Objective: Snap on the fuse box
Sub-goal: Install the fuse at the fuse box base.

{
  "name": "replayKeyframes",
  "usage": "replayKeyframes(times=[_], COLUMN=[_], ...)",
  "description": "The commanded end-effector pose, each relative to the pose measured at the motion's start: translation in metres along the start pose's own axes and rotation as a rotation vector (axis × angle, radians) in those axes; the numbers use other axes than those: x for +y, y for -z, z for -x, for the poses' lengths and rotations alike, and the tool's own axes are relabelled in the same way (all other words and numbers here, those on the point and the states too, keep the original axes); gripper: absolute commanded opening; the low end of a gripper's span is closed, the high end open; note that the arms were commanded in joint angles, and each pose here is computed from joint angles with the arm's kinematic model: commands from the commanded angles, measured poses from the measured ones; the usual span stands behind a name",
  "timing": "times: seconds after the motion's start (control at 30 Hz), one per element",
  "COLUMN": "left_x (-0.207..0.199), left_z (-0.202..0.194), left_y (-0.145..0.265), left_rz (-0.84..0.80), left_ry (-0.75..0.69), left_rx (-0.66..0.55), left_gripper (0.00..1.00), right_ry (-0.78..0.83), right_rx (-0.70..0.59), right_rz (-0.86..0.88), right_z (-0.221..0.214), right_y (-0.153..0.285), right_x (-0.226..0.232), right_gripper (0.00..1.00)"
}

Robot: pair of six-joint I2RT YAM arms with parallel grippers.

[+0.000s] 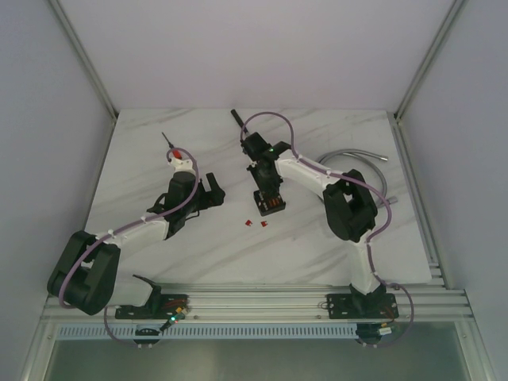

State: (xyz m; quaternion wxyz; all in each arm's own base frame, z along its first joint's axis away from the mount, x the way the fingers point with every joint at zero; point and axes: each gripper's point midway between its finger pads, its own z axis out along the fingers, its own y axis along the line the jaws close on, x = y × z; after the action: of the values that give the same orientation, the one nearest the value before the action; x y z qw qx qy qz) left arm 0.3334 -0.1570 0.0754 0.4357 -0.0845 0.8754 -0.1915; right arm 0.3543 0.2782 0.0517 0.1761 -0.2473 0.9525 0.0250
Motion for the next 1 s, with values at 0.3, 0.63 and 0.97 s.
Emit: replayKeyframes(times=[0.3,0.63,0.97], left_x=[0.000,0.000,0.001], left_z=[-0.001,-0.001,-0.002], left_y=[0.001,0.001,0.001], left_rz=[-0.007,-0.007,-0.006], left_ry=[0.000,0.000,0.002], left_rx=[0.004,0.003,0.004], left_gripper=[1.00,1.00,1.00], right_ry=[-0.003,0.007,0.027], right_rx=[-0.005,0.043,0.100], right_rz=[0.003,0.004,-0.037], right_z=[-0.004,-0.022,-0.041], right_y=[0.006,-0.003,-0.021], right_x=[0.003,0.002,-0.005], right_gripper=[0.16,0.03,0.00])
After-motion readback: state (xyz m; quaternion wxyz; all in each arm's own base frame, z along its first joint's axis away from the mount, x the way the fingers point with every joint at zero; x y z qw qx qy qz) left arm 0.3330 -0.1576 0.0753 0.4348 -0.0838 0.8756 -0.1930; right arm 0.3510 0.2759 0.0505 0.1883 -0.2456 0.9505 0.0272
